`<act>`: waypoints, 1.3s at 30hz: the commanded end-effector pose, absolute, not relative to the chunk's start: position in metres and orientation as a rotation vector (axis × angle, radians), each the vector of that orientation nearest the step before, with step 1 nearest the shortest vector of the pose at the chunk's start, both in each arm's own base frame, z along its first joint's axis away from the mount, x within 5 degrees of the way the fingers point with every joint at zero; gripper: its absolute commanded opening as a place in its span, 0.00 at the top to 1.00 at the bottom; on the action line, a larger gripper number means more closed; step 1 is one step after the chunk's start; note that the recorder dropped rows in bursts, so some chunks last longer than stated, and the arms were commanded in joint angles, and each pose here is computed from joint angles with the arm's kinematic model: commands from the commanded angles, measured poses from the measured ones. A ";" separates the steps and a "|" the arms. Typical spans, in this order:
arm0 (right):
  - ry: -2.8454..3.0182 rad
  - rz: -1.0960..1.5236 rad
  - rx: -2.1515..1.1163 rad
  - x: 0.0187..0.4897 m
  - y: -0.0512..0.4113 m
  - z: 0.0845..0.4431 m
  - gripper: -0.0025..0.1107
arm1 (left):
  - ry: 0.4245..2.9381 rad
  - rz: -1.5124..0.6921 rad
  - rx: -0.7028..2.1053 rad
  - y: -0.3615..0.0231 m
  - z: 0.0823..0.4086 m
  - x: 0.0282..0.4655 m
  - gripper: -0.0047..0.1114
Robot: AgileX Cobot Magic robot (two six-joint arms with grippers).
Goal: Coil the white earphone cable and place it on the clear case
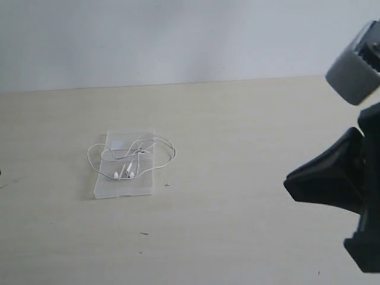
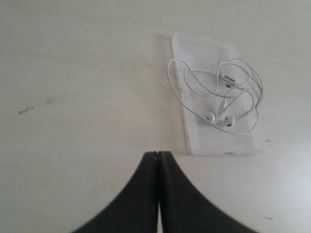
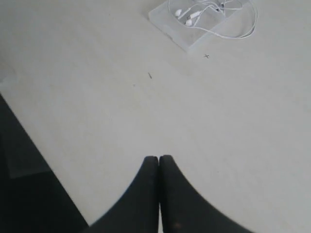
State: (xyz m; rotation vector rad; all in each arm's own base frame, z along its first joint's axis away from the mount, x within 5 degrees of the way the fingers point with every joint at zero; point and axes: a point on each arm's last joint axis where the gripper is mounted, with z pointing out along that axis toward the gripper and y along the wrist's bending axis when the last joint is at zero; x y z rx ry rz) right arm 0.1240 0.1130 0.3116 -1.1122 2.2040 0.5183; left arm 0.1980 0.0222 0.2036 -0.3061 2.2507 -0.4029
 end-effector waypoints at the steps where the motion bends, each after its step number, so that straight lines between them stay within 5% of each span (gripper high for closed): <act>1: 2.153 0.523 -1.115 0.111 0.105 0.319 0.98 | 2.250 -0.387 -0.310 0.023 0.203 0.196 0.96; 10: 1.918 0.498 -1.000 0.091 0.089 0.345 0.98 | 2.250 -0.387 -0.310 0.023 0.203 0.196 0.96; 15: 1.545 0.441 -0.538 0.041 0.040 0.369 0.98 | 2.250 -0.387 -0.310 0.023 0.203 0.196 0.96; 21: 1.418 0.362 -0.405 0.013 0.025 0.347 0.98 | 2.250 -0.387 -0.310 0.023 0.203 0.196 0.96; 39: 1.590 0.270 -0.279 0.042 0.019 0.242 0.98 | 2.250 -0.387 -0.310 0.023 0.203 0.196 0.96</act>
